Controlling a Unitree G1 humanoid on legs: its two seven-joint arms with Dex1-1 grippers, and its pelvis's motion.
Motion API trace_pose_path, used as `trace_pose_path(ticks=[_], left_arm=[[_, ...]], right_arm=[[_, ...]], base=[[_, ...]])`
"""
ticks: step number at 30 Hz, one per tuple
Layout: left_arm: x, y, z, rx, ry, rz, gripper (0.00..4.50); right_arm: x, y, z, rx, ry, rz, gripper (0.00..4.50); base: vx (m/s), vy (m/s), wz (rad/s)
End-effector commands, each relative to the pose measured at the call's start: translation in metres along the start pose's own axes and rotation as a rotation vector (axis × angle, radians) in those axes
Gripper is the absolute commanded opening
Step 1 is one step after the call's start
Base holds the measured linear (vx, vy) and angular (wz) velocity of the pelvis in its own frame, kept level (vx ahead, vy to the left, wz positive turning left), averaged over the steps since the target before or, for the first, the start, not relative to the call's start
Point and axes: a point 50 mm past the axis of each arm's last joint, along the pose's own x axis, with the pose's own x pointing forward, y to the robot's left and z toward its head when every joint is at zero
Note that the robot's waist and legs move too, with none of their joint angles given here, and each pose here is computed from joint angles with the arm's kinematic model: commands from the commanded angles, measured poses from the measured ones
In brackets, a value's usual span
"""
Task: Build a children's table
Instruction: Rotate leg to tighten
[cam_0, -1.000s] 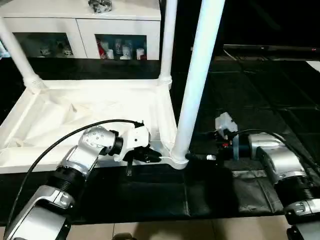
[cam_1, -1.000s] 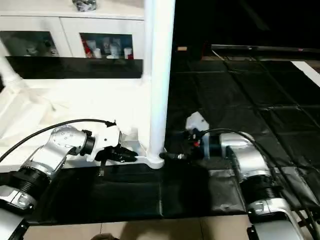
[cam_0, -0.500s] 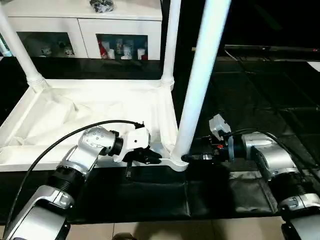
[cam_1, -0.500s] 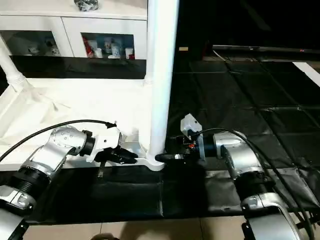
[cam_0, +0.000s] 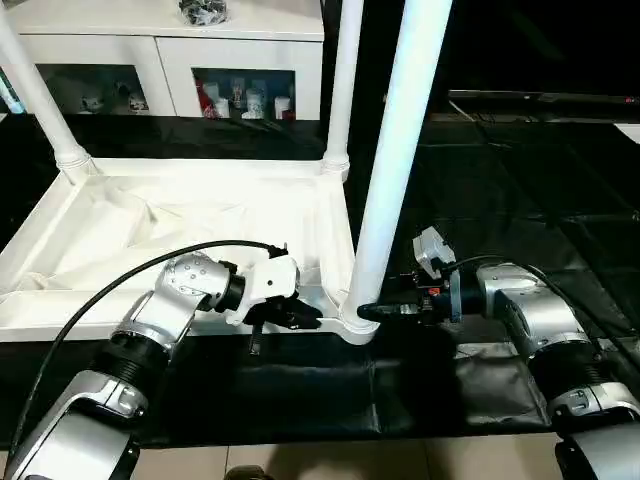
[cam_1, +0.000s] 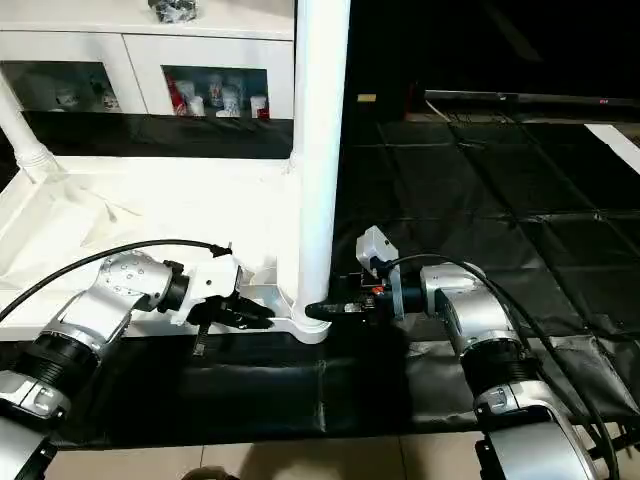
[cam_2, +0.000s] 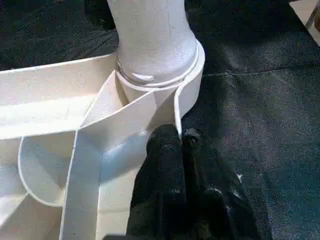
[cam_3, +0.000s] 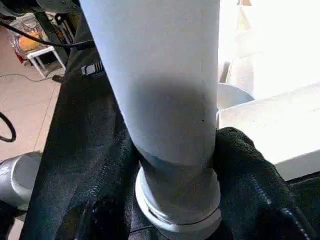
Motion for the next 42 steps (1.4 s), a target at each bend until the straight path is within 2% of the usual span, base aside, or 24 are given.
trace_pose_path(ticks=[1,5,6,7,11,14,15,18,20,21,23,24,26,33,35,36,37,40,42], left_arm=[[0.009,-0.001,0.003,0.011,0.019,-0.032,0.0],[0.013,0.008,0.005,-0.027,0.009,0.067,0.0],[0.016,0.015,0.007,-0.063,-0.005,0.135,0.0],[0.02,0.022,0.01,-0.106,-0.022,0.215,0.0],[0.031,0.037,0.021,-0.215,-0.065,0.373,0.0],[0.037,0.044,0.027,-0.291,-0.084,0.443,0.0],[0.042,0.049,0.032,-0.327,-0.093,0.486,0.0],[0.051,0.056,0.043,-0.371,-0.103,0.554,0.0],[0.053,0.058,0.047,-0.382,-0.107,0.573,0.0],[0.056,0.06,0.052,-0.399,-0.115,0.59,0.0],[0.056,0.061,0.053,-0.397,-0.113,0.592,0.0],[0.056,0.061,0.053,-0.393,-0.11,0.593,0.0],[0.052,0.058,0.047,-0.34,-0.07,0.585,0.0],[0.041,0.052,0.03,-0.311,-0.015,0.553,0.0],[0.038,0.049,0.028,-0.291,-0.014,0.528,0.0],[0.034,0.046,0.026,-0.258,-0.013,0.493,0.0],[0.033,0.046,0.026,-0.253,-0.012,0.488,0.0],[0.022,0.04,0.019,-0.193,-0.004,0.415,0.0],[0.019,0.037,0.018,-0.176,-0.009,0.388,0.0]], right_arm=[[0.006,0.005,-0.002,0.01,-0.012,0.065,1.96],[0.006,0.009,-0.007,0.03,-0.037,0.03,1.95],[0.008,0.009,-0.01,0.048,-0.058,-0.019,1.95],[0.014,0.009,-0.016,0.074,-0.073,-0.096,1.95],[0.033,0.004,-0.032,0.161,-0.068,-0.309,1.91],[0.047,0.002,-0.035,0.203,-0.074,-0.395,1.91],[0.06,0.0,-0.032,0.237,-0.089,-0.452,1.91],[0.082,-0.008,-0.023,0.304,-0.112,-0.563,1.91],[0.088,-0.01,-0.019,0.311,-0.109,-0.604,1.91],[0.096,-0.011,-0.013,0.29,-0.117,-0.635,1.91],[0.098,-0.011,-0.01,0.285,-0.136,-0.635,1.91],[0.098,-0.011,-0.009,0.291,-0.146,-0.638,2.47],[0.091,-0.011,-0.015,0.286,-0.135,-0.654,2.61],[0.061,-0.008,-0.031,0.2,-0.097,-0.662,3.27],[0.051,-0.006,-0.032,0.174,-0.105,-0.645,3.48],[0.039,-0.004,-0.033,0.141,-0.121,-0.632,3.51],[0.038,-0.003,-0.033,0.136,-0.124,-0.63,3.51],[0.008,-0.002,-0.031,0.124,-0.148,-0.61,3.89],[-0.001,-0.001,-0.027,0.11,-0.171,-0.602,3.99]], base=[[0.0,0.0,0.0],[0.0,0.0,0.0],[0.0,0.0,0.0],[0.0,0.0,0.0],[0.0,0.0,0.0],[0.0,0.0,0.0],[0.0,0.0,0.0],[0.0,0.0,0.0],[0.0,0.0,0.0],[0.0,0.0,0.0],[0.0,0.0,0.0],[0.0,0.0,0.0],[0.0,0.0,0.0],[0.0,0.0,0.0],[0.0,0.0,0.0],[0.0,0.0,0.0],[0.0,0.0,0.0],[0.0,0.0,0.0],[0.0,0.0,0.0]])
